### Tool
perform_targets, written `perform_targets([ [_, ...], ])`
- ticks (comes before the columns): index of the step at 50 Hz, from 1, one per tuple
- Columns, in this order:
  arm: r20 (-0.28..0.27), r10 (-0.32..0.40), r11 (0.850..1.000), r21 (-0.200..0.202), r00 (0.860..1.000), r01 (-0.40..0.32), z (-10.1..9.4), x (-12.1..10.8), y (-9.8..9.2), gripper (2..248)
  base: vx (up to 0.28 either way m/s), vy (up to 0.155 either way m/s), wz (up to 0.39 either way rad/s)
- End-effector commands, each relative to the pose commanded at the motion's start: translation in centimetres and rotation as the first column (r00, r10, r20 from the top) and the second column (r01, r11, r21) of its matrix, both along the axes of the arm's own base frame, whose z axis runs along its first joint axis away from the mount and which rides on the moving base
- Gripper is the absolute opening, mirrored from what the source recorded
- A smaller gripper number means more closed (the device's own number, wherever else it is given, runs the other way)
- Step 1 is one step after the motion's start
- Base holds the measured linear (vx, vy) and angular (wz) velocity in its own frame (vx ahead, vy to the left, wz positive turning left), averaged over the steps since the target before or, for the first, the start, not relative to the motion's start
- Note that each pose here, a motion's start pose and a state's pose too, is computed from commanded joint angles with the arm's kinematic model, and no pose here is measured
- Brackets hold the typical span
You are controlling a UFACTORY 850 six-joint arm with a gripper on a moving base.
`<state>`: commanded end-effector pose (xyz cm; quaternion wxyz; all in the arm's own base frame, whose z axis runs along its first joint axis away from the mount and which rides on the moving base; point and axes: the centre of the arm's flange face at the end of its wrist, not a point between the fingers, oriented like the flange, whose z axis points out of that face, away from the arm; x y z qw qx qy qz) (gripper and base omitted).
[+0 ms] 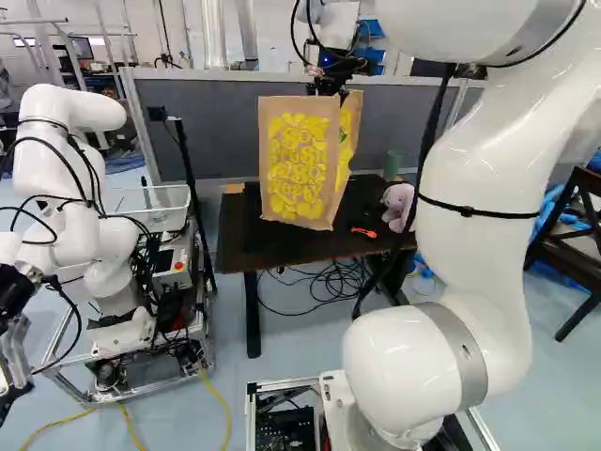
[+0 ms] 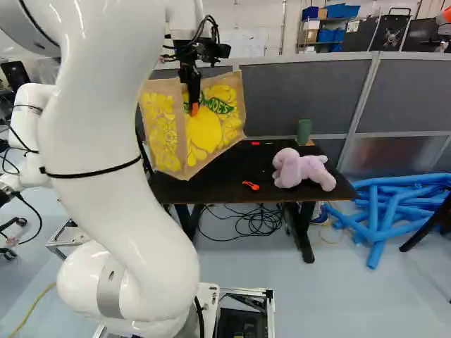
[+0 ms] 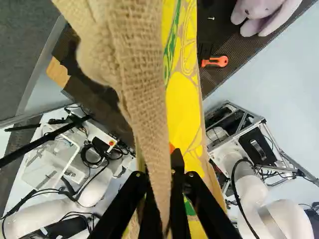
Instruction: Pick up the bag on the ground and place it on the table
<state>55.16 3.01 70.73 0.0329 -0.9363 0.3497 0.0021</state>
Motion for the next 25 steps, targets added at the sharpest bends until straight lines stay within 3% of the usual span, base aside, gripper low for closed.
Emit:
perform_targets([
  [25, -0.035, -0.021, 1.000, -0.002, 0.999, 0.021, -4.0, 4.3, -1.0, 21, 0.000, 0.000, 0.000],
])
